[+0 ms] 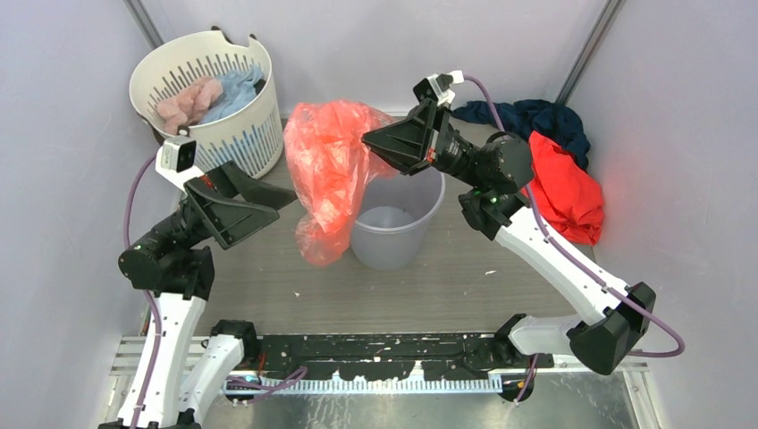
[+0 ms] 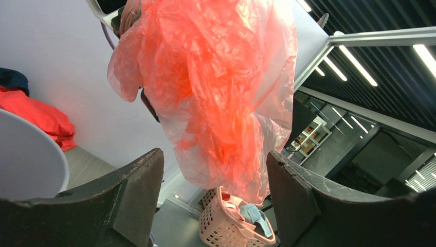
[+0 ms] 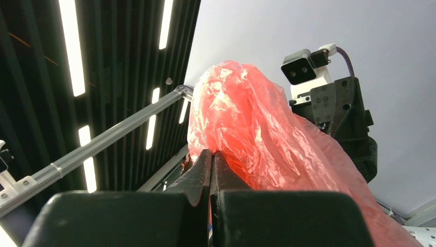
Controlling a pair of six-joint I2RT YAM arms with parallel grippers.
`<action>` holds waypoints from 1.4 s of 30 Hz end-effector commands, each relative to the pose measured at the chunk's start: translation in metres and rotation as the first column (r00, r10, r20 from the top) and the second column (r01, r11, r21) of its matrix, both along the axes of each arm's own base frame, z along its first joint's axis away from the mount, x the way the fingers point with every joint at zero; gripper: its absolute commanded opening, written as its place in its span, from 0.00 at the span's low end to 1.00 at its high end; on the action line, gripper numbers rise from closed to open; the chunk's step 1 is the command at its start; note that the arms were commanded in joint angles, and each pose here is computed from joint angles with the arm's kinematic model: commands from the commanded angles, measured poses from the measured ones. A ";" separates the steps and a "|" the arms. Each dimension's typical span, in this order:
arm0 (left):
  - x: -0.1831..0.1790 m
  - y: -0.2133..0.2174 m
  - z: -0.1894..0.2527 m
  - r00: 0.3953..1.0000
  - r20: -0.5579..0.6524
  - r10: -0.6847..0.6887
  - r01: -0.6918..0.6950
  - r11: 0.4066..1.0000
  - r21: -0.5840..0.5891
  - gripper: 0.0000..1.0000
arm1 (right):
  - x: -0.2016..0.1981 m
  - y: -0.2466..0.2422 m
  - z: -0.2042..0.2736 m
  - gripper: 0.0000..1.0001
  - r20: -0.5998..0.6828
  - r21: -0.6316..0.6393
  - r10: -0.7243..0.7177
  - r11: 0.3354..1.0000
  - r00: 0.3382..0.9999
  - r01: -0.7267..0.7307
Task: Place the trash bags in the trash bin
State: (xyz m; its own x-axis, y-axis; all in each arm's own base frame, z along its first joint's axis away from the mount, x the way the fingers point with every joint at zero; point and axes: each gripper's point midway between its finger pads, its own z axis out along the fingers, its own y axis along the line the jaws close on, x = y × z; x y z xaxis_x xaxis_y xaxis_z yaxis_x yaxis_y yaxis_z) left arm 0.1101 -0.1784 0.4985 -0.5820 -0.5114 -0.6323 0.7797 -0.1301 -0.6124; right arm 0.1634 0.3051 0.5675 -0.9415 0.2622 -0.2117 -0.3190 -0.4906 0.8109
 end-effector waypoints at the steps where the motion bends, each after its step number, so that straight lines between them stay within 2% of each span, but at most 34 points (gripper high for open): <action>1: -0.005 0.002 0.015 0.998 0.056 0.003 -0.002 1.000 -0.030 0.74 | -0.006 -0.001 0.005 0.01 0.049 0.030 0.012 0.999 0.999 -0.014; 18: 0.042 -0.008 -0.010 1.000 -0.008 0.026 -0.026 1.000 -0.008 0.73 | 0.013 0.020 -0.028 0.01 -0.015 0.013 0.052 0.999 0.999 -0.052; 19: 0.044 -0.009 -0.011 1.000 -0.012 0.024 -0.024 1.000 -0.007 0.71 | 0.013 0.021 -0.029 0.01 -0.016 0.014 0.056 0.998 0.998 -0.055; 21: 0.045 -0.011 -0.012 1.000 -0.009 0.019 -0.019 1.000 -0.003 0.58 | 0.013 0.021 -0.031 0.01 -0.019 0.019 0.061 0.998 0.998 -0.060; 22: 0.046 -0.011 -0.012 1.000 -0.010 0.015 -0.015 1.000 0.000 0.49 | 0.013 0.021 -0.031 0.01 -0.020 0.019 0.062 0.998 0.998 -0.062; 25: 0.044 -0.012 -0.008 1.000 -0.001 0.010 -0.010 1.000 0.000 0.09 | 0.012 0.021 -0.033 0.01 -0.017 0.014 0.069 0.998 0.997 -0.069; 26: 0.041 -0.011 -0.006 1.000 0.003 0.009 -0.009 1.000 0.002 0.03 | 0.011 0.021 -0.033 0.01 -0.016 0.011 0.073 0.997 0.997 -0.072; 29: 0.034 -0.011 0.003 1.000 0.011 0.016 -0.016 1.000 0.021 0.00 | 0.009 0.022 -0.036 0.01 -0.013 -0.024 0.067 0.997 0.998 -0.067; 33: 0.020 -0.011 0.020 0.999 0.034 0.038 -0.041 0.996 0.080 0.00 | 0.008 0.021 -0.045 0.01 0.000 -0.145 0.002 0.989 1.000 -0.002; 39: -0.003 -0.009 0.055 0.991 0.111 0.076 -0.092 0.986 0.140 0.00 | 0.003 -0.005 -0.054 0.01 0.098 -0.341 -0.150 0.924 0.984 0.174; 42: -0.007 -0.008 0.070 0.991 0.108 0.078 -0.092 0.987 0.132 0.00 | 0.000 -0.017 -0.059 0.11 0.117 -0.404 -0.194 0.887 0.974 0.225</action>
